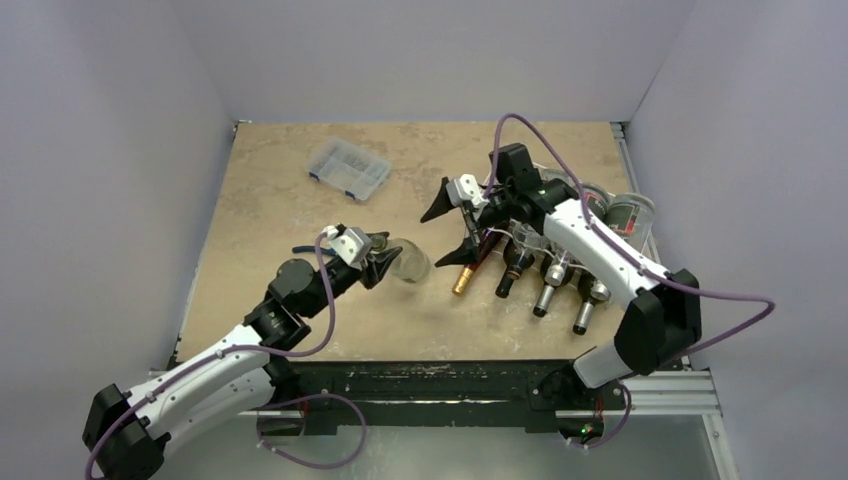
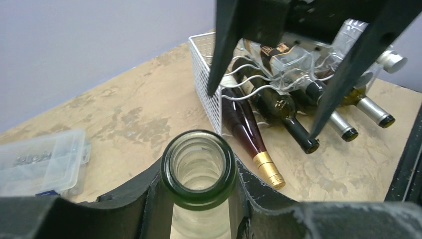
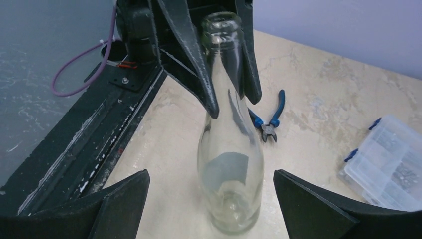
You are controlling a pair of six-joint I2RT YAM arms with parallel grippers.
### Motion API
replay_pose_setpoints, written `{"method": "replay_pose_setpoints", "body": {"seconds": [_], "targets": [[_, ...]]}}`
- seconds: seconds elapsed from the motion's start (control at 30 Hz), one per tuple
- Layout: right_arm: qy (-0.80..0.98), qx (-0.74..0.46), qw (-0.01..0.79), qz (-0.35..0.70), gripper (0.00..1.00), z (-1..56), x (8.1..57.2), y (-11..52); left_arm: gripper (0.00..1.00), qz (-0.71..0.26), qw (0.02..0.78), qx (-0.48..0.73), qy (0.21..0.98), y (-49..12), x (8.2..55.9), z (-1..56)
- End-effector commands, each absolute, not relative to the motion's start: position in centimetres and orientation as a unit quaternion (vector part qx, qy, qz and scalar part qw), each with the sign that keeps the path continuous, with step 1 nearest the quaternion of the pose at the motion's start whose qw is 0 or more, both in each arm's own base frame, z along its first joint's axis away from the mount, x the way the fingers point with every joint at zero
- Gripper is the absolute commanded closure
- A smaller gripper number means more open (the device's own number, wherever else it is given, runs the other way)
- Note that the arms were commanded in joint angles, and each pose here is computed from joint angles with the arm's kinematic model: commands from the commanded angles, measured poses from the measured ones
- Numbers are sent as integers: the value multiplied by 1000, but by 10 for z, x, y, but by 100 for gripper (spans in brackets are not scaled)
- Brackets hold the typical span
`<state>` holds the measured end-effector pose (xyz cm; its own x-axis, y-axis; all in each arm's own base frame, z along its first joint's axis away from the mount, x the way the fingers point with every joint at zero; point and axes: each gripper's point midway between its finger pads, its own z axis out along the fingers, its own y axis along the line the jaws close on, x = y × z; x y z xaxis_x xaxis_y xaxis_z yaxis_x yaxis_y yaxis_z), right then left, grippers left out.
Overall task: Take the wine bottle off the wine rack
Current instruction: Pick up the wine bottle from the wine rack, then place the wine bottle at the center of the board.
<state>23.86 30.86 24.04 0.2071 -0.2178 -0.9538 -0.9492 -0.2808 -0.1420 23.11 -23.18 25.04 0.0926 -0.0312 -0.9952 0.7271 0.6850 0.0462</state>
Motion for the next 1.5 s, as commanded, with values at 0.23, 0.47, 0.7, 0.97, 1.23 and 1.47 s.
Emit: {"method": "replay_pose_setpoints", "body": {"seconds": [0.23,0.47,0.7,0.97,1.23,1.47], "targets": [[467,-642,456,404,1,282,215,250,100,-245,724,176,620,-199,260,328],[501,-601,477,399,1,278,210,212,100,-231,719,147,639,-187,280,347],[513,-579,499,390,1,278,217,194,100,-235,712,132,648,-180,301,366],[517,-577,503,383,1,273,221,191,100,-225,713,109,655,-158,328,386],[518,-575,509,376,1,273,222,187,100,-207,722,73,656,-120,363,405],[519,-575,512,372,1,273,223,186,100,-163,735,37,657,-77,400,416]]}}
